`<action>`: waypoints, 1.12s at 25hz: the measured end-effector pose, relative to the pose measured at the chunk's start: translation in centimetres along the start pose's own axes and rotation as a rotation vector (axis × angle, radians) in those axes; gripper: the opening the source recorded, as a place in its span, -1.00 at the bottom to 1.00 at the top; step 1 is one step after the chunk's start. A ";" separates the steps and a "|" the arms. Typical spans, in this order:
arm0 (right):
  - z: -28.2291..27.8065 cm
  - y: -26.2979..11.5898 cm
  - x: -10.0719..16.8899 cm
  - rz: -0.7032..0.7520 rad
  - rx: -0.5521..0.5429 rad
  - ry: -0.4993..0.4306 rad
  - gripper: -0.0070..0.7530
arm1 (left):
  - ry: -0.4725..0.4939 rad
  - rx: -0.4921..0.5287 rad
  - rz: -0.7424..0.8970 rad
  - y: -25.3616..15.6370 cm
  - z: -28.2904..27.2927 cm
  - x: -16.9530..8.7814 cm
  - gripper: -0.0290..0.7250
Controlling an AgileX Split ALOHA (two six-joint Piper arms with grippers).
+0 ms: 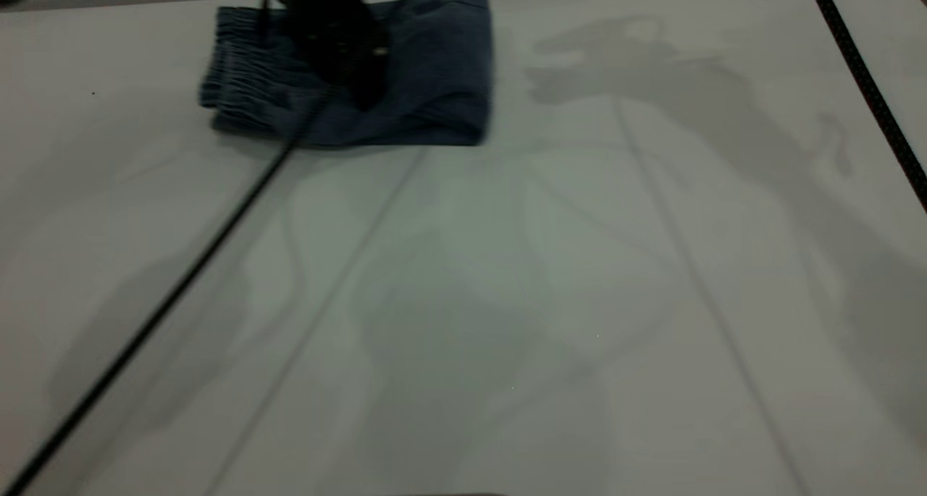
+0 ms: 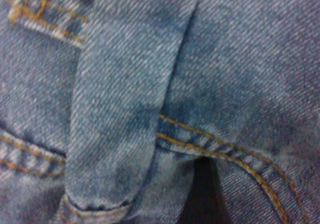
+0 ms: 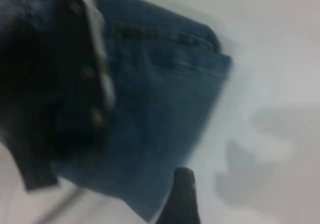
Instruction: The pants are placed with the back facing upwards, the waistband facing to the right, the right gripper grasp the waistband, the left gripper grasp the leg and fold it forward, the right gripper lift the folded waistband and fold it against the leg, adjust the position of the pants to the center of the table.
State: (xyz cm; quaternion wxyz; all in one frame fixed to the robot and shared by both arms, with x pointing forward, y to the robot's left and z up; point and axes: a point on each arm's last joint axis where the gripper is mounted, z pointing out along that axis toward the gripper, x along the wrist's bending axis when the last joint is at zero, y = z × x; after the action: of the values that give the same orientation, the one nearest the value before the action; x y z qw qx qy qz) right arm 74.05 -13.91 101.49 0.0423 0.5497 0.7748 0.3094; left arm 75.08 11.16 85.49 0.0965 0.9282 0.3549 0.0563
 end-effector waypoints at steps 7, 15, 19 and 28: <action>-0.6 -0.1 -1.0 0.015 0.023 -0.006 0.52 | -0.021 -0.004 0.044 1.8 0.3 -3.8 0.42; -3.9 0.6 -0.6 -0.012 -0.008 -0.038 0.52 | 0.064 -0.010 0.001 2.3 -1.9 -3.5 0.42; -7.4 1.2 0.6 -0.036 -0.042 -0.044 0.52 | 0.134 -0.079 -0.089 3.2 -6.5 -3.0 0.42; -18.4 1.2 4.6 -0.077 -0.140 -0.037 0.52 | 0.244 -0.305 -0.160 3.9 -19.9 -3.1 0.42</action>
State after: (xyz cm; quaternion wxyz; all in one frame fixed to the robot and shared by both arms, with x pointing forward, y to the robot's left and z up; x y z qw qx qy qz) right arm 65.76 -17.62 118.20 0.1068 0.5207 0.7711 0.3506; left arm 71.86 8.96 105.65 0.1965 0.8580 0.4238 0.2137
